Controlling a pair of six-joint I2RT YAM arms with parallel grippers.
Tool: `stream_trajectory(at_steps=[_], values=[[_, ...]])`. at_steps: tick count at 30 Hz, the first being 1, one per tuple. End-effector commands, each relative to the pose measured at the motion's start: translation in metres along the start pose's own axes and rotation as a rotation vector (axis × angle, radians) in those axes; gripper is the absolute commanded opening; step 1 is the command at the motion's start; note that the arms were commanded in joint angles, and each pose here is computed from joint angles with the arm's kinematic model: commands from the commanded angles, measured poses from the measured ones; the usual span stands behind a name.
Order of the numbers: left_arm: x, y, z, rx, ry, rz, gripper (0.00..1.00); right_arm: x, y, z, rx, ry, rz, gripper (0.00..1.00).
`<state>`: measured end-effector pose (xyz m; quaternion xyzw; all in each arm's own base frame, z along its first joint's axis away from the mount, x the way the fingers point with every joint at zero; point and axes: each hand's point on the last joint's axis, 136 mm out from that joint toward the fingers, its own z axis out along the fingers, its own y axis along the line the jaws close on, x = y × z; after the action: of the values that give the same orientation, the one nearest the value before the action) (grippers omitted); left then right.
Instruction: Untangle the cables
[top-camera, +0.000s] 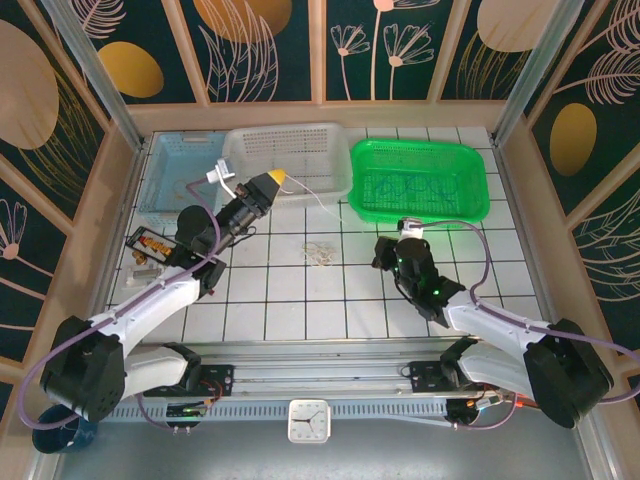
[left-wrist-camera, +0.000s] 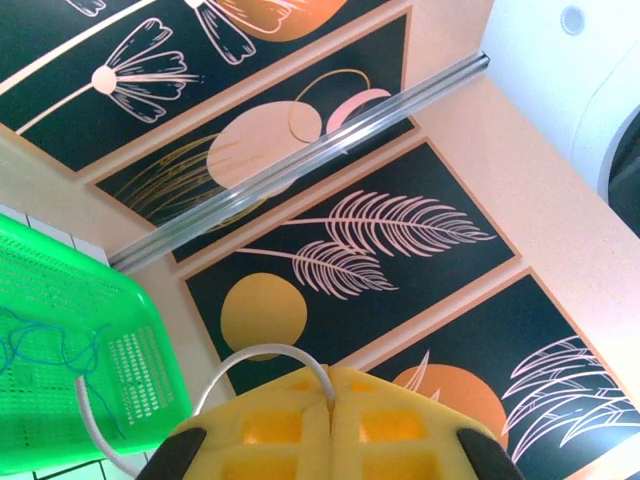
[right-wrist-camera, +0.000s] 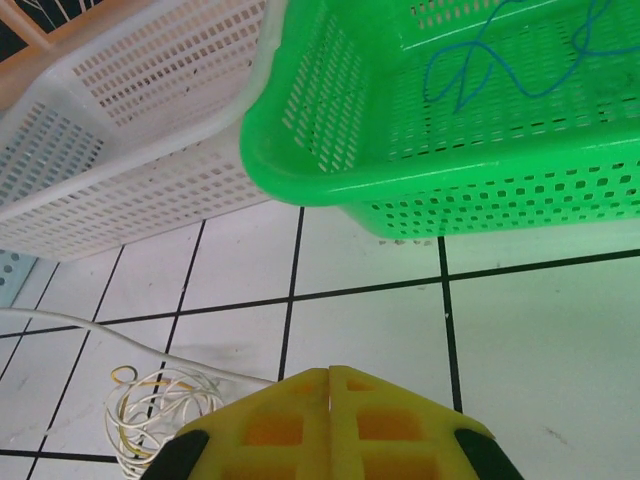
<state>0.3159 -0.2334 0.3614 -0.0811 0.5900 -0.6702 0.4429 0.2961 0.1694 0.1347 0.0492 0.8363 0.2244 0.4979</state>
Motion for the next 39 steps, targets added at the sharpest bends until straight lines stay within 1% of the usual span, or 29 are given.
stream_trajectory(at_steps=[1, 4, 7, 9, 11, 13, 16, 18, 24, 29, 30, 36, 37, 39], values=[[-0.004, -0.013, 0.008, 0.032, 0.017, 0.051, 0.00, -0.015, 0.017, -0.003, -0.083, -0.038, 0.017, 0.00], [-0.008, -0.006, 0.017, 0.010, 0.024, 0.077, 0.00, -0.025, 0.043, -0.005, -0.181, -0.027, 0.006, 0.00], [-0.015, -0.001, 0.028, -0.004, 0.023, 0.113, 0.00, -0.039, 0.064, -0.005, -0.243, -0.022, 0.001, 0.01], [-0.021, 0.002, 0.037, -0.017, 0.020, 0.149, 0.00, -0.048, 0.076, -0.005, -0.273, -0.022, 0.002, 0.16], [-0.032, 0.009, 0.048, -0.051, 0.010, 0.189, 0.00, -0.059, 0.086, -0.005, -0.297, -0.031, 0.003, 0.33], [-0.043, 0.016, 0.056, -0.076, -0.004, 0.228, 0.00, -0.068, 0.092, -0.006, -0.307, -0.042, 0.009, 0.46], [-0.061, 0.026, 0.069, -0.113, -0.028, 0.287, 0.00, -0.076, 0.095, -0.007, -0.307, -0.057, 0.018, 0.56], [-0.073, 0.037, 0.076, -0.151, -0.041, 0.322, 0.00, -0.076, 0.093, -0.007, -0.291, -0.060, 0.023, 0.60], [-0.105, 0.069, 0.098, -0.252, -0.057, 0.411, 0.00, -0.065, 0.085, -0.007, -0.276, -0.033, 0.044, 0.63], [-0.123, 0.100, 0.108, -0.357, -0.046, 0.495, 0.00, -0.053, 0.079, -0.009, -0.264, 0.006, 0.033, 0.63], [-0.122, 0.115, 0.109, -0.386, -0.035, 0.499, 0.00, -0.051, 0.078, -0.011, -0.262, 0.010, 0.030, 0.63], [-0.122, 0.158, 0.107, -0.464, -0.010, 0.524, 0.00, -0.037, 0.070, -0.013, -0.250, 0.045, 0.030, 0.63], [-0.120, 0.165, 0.108, -0.470, 0.002, 0.521, 0.02, -0.035, 0.070, -0.013, -0.251, 0.051, 0.032, 0.63], [-0.115, 0.180, 0.108, -0.485, 0.029, 0.517, 0.07, -0.032, 0.069, -0.012, -0.248, 0.060, 0.034, 0.63]])
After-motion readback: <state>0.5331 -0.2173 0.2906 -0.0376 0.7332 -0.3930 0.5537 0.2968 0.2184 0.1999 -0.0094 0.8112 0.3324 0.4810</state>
